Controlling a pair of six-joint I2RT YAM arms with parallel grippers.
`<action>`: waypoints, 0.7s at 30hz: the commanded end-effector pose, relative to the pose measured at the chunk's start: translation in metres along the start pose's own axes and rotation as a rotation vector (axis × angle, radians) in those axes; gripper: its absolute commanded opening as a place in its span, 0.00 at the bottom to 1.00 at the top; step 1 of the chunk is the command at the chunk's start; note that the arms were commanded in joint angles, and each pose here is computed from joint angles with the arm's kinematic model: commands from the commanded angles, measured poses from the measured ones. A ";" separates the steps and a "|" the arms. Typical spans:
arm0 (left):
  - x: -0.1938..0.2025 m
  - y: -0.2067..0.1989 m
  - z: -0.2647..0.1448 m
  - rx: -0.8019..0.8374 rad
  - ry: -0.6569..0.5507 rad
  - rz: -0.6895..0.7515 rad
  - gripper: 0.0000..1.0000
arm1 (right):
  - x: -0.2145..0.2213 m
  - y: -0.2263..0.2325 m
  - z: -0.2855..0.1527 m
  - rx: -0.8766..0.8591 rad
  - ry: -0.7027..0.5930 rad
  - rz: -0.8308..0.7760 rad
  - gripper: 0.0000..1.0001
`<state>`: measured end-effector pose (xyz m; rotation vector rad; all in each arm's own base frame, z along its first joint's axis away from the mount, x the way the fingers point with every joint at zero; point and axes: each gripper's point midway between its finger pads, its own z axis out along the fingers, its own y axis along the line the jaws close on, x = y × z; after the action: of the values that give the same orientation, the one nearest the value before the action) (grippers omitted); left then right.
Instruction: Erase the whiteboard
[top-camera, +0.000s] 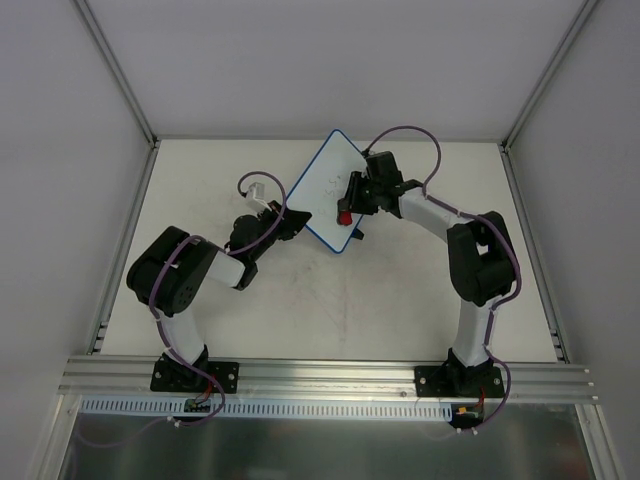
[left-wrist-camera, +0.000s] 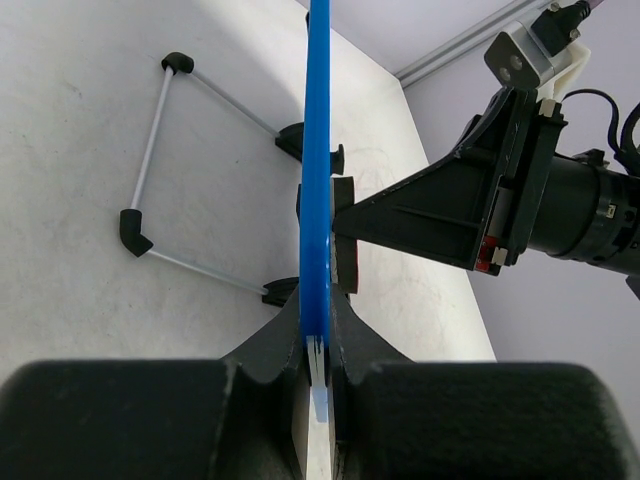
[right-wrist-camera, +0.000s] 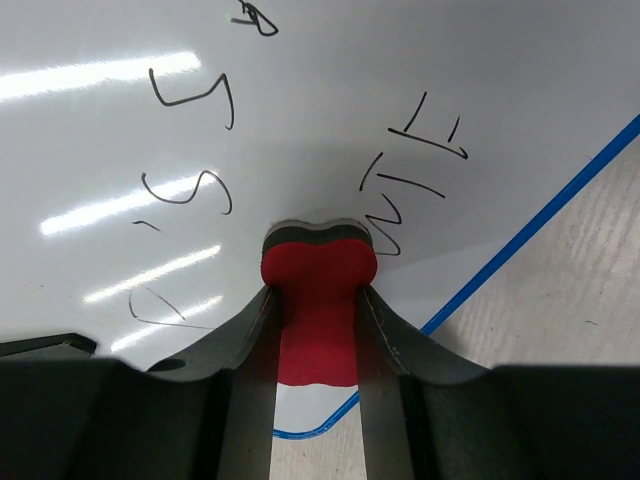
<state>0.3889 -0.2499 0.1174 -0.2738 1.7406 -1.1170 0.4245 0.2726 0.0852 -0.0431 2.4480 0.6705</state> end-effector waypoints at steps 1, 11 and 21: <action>-0.072 -0.065 -0.009 0.275 -0.284 0.068 0.00 | 0.017 -0.003 0.011 0.002 0.039 0.005 0.00; -0.068 -0.074 -0.005 0.323 -0.250 0.087 0.00 | 0.006 0.073 -0.008 -0.181 0.004 -0.190 0.00; -0.062 -0.077 0.000 0.367 -0.193 0.071 0.00 | 0.016 0.109 -0.018 -0.336 -0.008 -0.355 0.00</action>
<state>0.3927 -0.2471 0.1173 -0.2485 1.7509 -1.1642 0.4035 0.3280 0.1108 -0.4106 2.3274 0.7713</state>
